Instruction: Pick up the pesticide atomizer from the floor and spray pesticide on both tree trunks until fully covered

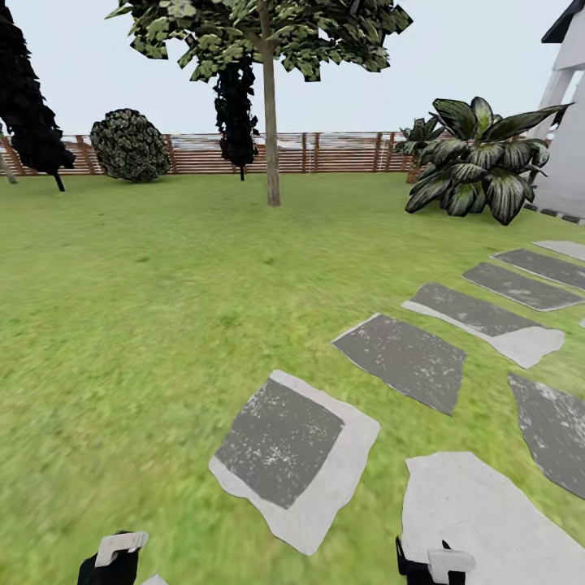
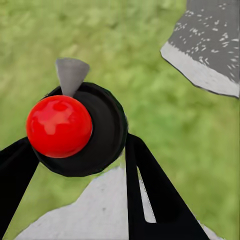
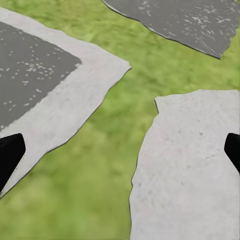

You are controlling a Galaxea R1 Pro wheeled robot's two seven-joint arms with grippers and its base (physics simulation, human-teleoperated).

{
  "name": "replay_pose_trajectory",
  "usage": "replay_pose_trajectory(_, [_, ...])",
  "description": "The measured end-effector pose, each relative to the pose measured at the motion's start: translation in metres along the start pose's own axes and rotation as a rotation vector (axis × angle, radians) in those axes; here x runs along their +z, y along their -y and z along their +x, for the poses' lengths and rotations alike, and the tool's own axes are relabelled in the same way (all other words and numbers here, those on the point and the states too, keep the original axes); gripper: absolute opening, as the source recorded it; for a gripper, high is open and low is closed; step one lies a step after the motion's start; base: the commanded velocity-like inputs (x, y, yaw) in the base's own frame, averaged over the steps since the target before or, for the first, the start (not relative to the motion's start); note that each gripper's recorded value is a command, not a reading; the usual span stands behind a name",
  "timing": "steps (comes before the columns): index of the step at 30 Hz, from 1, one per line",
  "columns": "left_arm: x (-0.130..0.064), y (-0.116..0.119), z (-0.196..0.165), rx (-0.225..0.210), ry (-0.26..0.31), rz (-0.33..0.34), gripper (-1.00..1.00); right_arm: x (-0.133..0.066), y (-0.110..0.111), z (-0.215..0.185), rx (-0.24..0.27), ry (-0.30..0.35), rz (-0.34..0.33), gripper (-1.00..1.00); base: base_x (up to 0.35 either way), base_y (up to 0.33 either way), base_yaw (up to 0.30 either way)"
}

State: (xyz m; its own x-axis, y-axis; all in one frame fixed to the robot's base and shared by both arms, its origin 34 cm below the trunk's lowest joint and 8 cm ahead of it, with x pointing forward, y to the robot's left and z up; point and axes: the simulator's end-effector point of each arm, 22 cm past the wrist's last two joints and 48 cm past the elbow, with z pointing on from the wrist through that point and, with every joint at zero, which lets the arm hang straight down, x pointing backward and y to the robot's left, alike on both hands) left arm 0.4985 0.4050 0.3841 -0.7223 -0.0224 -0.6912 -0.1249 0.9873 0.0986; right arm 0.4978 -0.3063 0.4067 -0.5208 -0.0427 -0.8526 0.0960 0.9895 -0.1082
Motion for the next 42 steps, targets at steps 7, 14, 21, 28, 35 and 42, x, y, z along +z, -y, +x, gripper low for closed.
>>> replay_pose_trajectory(7, [-0.0001,0.0000,0.0002,0.000,0.000,0.000,-1.00,0.0000,0.0001,0.0000,0.000,0.000,0.000,1.00,0.340,0.000,0.000])
replay_pose_trajectory(14, [-0.0001,-0.0002,0.0003,-0.001,0.000,-0.001,-1.00,0.0000,0.0001,0.0000,0.000,0.000,0.000,1.00,0.340,0.000,0.000])
replay_pose_trajectory(21, [-0.0001,-0.0002,0.0002,-0.001,0.000,-0.001,-1.00,0.0000,0.0001,0.0000,0.000,0.000,0.000,1.00,0.340,0.000,0.000])
replay_pose_trajectory(28, [-0.0001,-0.0001,0.0002,-0.001,0.000,-0.001,-1.00,0.0000,0.0001,0.0000,0.000,0.000,0.000,1.00,0.340,0.000,0.000])
replay_pose_trajectory(35, [0.0000,-0.0001,0.0001,-0.001,0.000,-0.001,-1.00,0.0000,0.0001,0.0000,0.000,0.000,0.000,1.00,0.340,0.000,0.000])
replay_pose_trajectory(42, [0.0000,0.0000,0.0001,-0.001,0.000,0.000,-1.00,0.0000,-0.0002,-0.0001,0.000,0.000,-0.001,1.00,0.340,0.000,0.000])
